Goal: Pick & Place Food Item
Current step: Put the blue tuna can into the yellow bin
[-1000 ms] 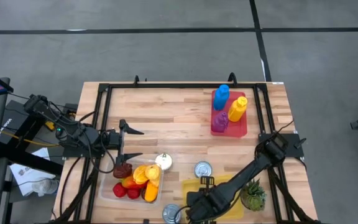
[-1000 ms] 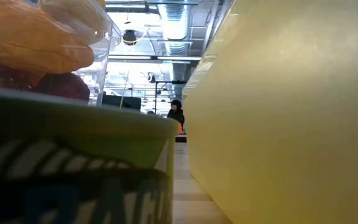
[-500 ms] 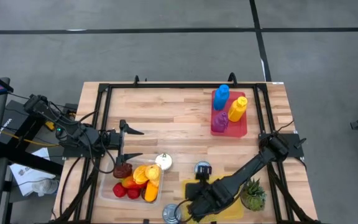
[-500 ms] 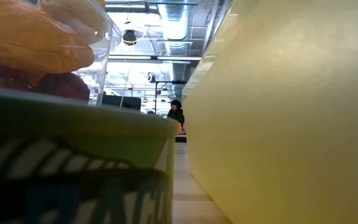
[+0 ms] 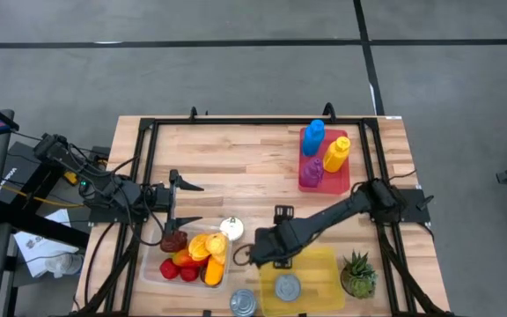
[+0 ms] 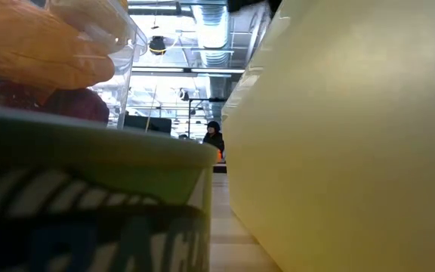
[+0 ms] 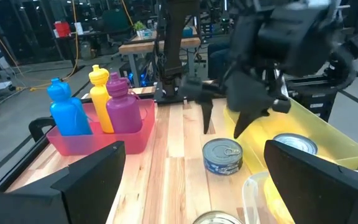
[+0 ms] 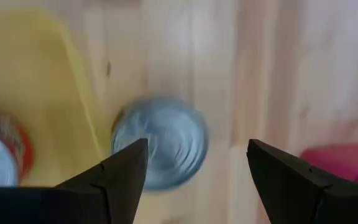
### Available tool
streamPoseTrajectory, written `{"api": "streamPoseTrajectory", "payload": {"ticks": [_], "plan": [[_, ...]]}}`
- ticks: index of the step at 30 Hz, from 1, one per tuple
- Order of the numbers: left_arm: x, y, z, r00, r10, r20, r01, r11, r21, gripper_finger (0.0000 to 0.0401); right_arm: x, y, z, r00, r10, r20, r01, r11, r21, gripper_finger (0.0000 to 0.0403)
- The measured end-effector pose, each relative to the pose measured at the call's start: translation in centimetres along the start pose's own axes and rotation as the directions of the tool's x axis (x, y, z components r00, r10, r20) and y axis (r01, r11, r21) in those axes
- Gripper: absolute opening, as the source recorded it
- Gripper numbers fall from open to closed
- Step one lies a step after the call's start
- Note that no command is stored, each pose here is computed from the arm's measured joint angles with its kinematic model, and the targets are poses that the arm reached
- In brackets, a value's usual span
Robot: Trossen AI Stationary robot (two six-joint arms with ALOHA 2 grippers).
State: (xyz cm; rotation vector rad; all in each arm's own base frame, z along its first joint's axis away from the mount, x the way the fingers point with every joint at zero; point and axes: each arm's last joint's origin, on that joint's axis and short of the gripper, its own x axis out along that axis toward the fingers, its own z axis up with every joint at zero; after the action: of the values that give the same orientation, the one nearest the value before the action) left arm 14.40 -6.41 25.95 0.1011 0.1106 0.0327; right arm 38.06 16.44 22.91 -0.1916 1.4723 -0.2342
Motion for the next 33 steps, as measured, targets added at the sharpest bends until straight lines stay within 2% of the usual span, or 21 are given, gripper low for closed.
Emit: {"api": "streamPoseTrajectory", "payload": {"ticks": [4,17,22,29,33], "plan": [[0.0,0.0,0.0,1.000,0.000,-0.004,0.000,1.000,0.002,0.0374,1.5,-1.0,-0.2,0.992,0.063,-0.105,-0.065,0.998,-0.015,0.0264],[0.0,0.0,0.0,1.000,0.000,-0.003,0.000,1.000,0.001,0.0374,7.2,-2.7,-0.8,0.986,0.047,-0.157,-0.059,0.996,-0.073,0.0264],[0.0,0.0,0.0,1.000,0.000,-0.003,0.000,1.000,0.001,0.0374,7.6,-3.3,-0.6,0.992,-0.033,-0.120,0.022,0.996,-0.090,0.0264],[0.0,0.0,0.0,1.000,0.000,-0.003,0.000,1.000,0.001,0.0374,8.5,-5.3,0.9,0.977,-0.211,0.009,0.211,0.976,-0.058,0.0264],[0.0,0.0,0.0,1.000,0.000,-0.003,0.000,1.000,0.001,0.0374,8.9,-6.5,1.2,0.972,-0.237,-0.002,0.236,0.971,-0.030,0.0264]]}}
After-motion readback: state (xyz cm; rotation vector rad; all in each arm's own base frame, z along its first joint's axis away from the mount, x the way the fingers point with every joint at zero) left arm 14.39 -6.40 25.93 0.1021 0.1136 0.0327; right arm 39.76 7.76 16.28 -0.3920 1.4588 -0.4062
